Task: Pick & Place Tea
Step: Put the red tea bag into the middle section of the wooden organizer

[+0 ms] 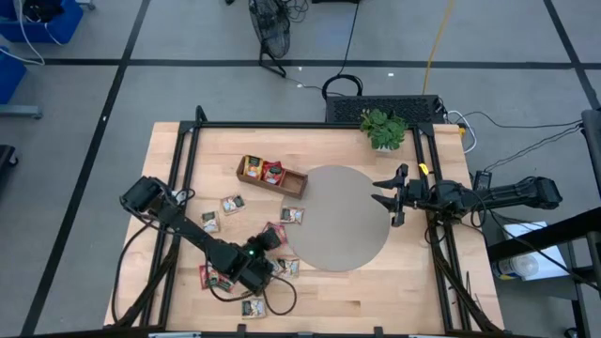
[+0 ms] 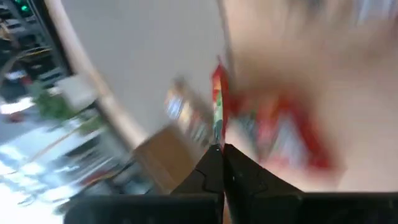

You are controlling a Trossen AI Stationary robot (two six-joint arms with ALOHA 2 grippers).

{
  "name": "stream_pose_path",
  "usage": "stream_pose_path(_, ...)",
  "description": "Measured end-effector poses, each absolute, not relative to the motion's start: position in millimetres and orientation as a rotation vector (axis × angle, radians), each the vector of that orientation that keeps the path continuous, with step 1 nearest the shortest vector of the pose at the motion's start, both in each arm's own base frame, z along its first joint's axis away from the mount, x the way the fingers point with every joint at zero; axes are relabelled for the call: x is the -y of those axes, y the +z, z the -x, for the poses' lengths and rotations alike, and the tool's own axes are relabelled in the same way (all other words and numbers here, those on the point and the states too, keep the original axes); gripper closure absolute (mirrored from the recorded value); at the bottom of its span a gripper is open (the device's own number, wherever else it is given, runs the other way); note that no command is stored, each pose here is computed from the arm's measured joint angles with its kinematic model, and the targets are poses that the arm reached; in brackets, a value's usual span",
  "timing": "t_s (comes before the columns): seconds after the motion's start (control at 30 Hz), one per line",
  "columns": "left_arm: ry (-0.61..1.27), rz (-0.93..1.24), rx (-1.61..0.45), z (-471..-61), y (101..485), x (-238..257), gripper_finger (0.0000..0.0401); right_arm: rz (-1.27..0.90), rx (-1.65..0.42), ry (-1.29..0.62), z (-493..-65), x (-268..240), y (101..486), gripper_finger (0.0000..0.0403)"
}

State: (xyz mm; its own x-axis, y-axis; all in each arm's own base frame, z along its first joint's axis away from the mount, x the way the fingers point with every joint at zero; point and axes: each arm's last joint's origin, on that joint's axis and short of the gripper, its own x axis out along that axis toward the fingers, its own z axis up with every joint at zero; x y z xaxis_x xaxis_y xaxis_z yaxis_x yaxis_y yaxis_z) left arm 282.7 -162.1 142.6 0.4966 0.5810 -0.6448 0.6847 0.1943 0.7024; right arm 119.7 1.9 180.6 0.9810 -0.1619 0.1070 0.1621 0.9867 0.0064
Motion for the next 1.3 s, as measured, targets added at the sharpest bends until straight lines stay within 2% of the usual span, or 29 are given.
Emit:
stream_pose_path(0.1,-0.042,-1.618,-1.236,-284,152,152,0.0392,0.002,0.107,-0.163,-120,-2,181,0.0248)
stream_pose_path(0.23,0.025,-1.661,-1.344,-288,163,135,0.0397,0.002,0.107,-0.163,-120,-2,181,0.0248)
stream_pose_path(0.4,0.100,-1.517,-1.388,-295,165,118,0.0397,0.003,0.107,-0.163,-120,-2,181,0.0248)
stream_pose_path(0.57,0.141,-1.207,-1.430,-299,166,100,0.0398,0.002,0.107,-0.163,-120,-2,181,0.0248)
stream_pose_path(0.7,0.232,-0.984,-1.456,-297,181,76,0.0399,0.002,0.108,-0.163,-120,-2,181,0.0248)
stream_pose_path(1.1,0.258,-0.828,-1.245,-290,230,67,0.0400,0.002,0.108,-0.163,-120,-2,181,0.0248)
stream_pose_path(1.3,0.348,-0.623,-1.222,-289,249,25,0.0400,0.002,0.107,-0.163,-120,-2,181,0.0248)
